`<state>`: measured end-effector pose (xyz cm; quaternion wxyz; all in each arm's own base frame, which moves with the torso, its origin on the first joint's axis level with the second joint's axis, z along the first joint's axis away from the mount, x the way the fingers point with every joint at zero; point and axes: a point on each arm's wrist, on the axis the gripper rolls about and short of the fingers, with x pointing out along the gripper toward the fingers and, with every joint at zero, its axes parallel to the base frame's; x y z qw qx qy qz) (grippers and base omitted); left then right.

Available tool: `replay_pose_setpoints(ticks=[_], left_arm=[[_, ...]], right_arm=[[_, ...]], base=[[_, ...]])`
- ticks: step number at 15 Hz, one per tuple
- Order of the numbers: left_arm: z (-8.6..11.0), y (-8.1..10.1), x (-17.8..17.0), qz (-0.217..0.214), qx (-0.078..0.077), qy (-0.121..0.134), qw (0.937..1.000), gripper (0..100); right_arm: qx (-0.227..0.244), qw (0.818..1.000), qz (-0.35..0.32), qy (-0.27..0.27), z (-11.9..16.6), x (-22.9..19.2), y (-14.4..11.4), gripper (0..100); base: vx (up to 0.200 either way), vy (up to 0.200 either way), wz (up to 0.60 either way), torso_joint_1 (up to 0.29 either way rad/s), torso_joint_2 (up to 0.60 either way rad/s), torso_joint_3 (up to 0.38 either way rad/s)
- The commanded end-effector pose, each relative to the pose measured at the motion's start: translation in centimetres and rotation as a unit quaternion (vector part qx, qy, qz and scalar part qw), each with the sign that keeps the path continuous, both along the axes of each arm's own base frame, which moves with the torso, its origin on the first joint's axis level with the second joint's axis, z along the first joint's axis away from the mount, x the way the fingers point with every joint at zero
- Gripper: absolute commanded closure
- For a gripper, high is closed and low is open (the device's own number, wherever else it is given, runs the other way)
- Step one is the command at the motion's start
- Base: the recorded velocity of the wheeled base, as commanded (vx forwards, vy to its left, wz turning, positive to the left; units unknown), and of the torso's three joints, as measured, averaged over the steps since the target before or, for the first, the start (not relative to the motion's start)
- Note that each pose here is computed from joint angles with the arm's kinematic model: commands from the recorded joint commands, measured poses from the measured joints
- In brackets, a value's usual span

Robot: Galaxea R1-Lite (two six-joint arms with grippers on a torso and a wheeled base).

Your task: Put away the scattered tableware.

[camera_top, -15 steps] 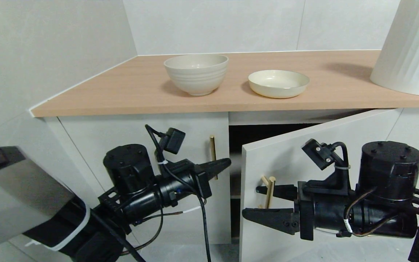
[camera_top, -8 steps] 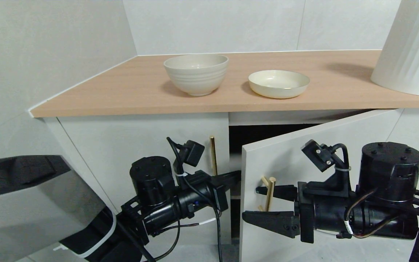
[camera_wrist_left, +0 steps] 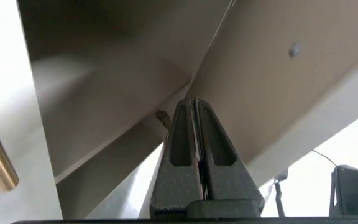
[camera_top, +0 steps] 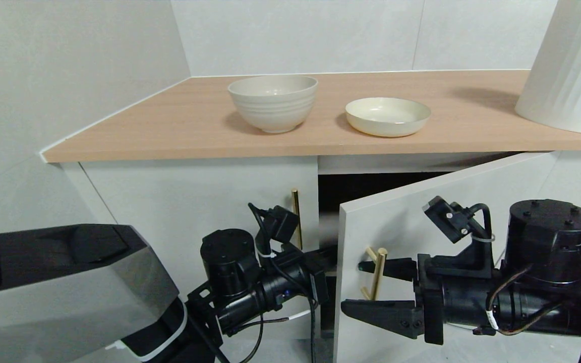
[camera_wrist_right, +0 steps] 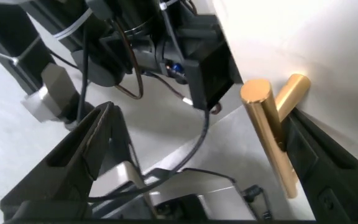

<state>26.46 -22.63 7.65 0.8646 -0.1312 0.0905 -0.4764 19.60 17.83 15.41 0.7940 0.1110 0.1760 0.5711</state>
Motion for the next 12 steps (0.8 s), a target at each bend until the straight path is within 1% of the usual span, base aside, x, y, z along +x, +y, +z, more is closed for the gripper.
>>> replay_pose_setpoints(ticks=[1, 5, 7, 8, 9, 10, 12], left_arm=[[-0.3, -0.2, -0.1, -0.003, 0.003, 0.003, 1.0000, 100], [0.1, -0.5, 0.1, -0.006, -0.004, -0.005, 1.0000, 100], [0.7, -0.9, 0.4, -0.009, -0.012, -0.015, 0.9998, 100], [0.7, -0.9, 0.4, -0.009, -0.012, -0.015, 0.9998, 100], [2.3, -1.5, 0.8, -0.012, -0.022, -0.027, 0.9993, 100], [3.3, -1.7, 0.9, -0.013, -0.020, -0.025, 0.9994, 100], [5.1, -2.2, 0.9, -0.019, 0.002, -0.011, 0.9998, 100]], right_arm=[[-0.006, 1.000, -0.019, -0.006, -0.2, 0.5, -0.6, 0], [-0.009, 0.999, -0.048, -0.005, -0.3, 1.1, -2.1, 0], [-0.015, 0.998, -0.065, 0.002, -0.7, 0.9, -3.3, 0], [-0.015, 0.998, -0.065, 0.002, -0.7, 0.9, -3.3, 0], [-0.015, 0.997, -0.076, 0.000, -0.5, -0.2, -4.3, 0], [-0.016, 0.996, -0.093, -0.006, -0.2, -0.9, -4.8, 0], [-0.034, 0.990, -0.137, -0.005, 0.8, -2.9, -5.5, 0]], base=[[0.000, 0.000, 0.00, 0.000, 0.00, 0.000], [0.000, 0.000, 0.00, 0.000, 0.00, 0.000], [0.000, 0.000, 0.00, 0.000, 0.00, 0.000], [0.000, 0.000, 0.00, 0.000, 0.00, 0.000], [0.000, 0.000, 0.00, 0.000, 0.00, 0.000], [0.000, 0.000, 0.00, 0.000, 0.00, 0.000], [0.000, 0.000, 0.00, 0.000, 0.00, 0.000]])
